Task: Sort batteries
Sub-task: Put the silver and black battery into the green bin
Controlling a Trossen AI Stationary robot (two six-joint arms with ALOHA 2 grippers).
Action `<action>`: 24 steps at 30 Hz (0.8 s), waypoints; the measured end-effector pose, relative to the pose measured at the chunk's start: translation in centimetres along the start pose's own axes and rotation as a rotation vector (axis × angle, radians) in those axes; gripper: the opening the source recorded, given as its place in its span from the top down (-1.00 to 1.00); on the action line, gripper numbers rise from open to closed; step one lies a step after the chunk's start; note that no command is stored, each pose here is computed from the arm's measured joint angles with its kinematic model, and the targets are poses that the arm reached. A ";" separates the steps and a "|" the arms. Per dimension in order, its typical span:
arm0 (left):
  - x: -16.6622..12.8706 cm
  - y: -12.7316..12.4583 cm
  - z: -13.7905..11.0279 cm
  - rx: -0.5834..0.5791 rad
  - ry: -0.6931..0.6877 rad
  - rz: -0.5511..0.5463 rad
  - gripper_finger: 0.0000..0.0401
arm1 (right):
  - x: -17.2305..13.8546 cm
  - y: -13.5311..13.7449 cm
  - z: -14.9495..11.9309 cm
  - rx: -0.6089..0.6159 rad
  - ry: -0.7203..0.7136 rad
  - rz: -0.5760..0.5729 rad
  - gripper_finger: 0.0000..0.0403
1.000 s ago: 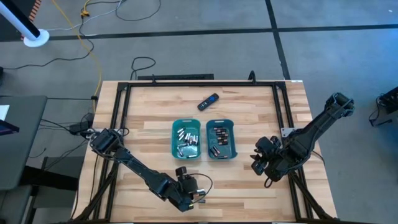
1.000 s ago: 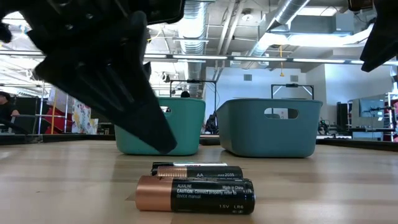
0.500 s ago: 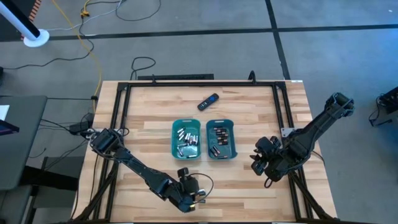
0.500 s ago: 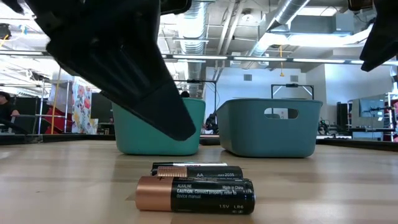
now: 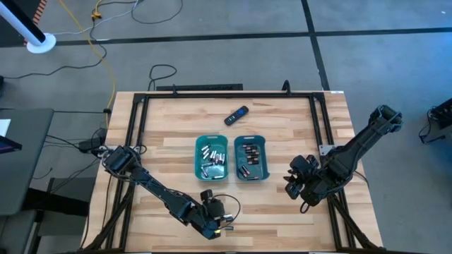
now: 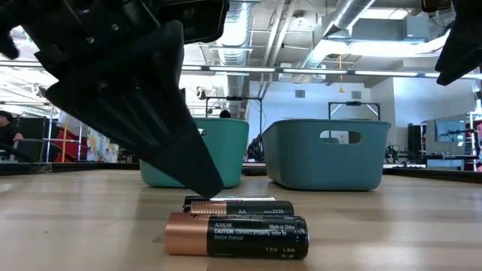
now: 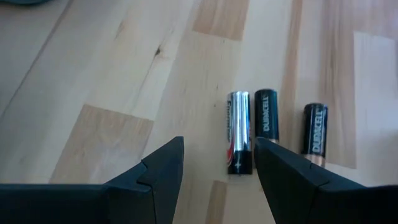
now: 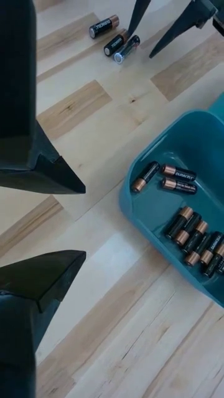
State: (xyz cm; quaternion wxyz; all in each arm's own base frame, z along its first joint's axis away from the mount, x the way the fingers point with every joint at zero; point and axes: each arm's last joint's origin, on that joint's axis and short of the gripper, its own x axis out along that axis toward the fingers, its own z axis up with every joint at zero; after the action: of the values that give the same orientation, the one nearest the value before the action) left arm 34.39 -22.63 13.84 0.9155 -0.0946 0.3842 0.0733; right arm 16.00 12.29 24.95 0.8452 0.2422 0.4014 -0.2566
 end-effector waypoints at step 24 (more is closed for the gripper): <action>0.5 1.0 0.6 0.120 -0.028 0.078 0.05 | 0.0 0.0 0.0 0.000 0.000 0.000 0.15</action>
State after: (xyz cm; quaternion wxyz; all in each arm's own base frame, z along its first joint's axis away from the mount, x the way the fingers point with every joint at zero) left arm 34.90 -21.45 13.76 0.9213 -0.0235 0.3783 0.0870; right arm 16.01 12.28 24.95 0.8453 0.2423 0.4013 -0.2565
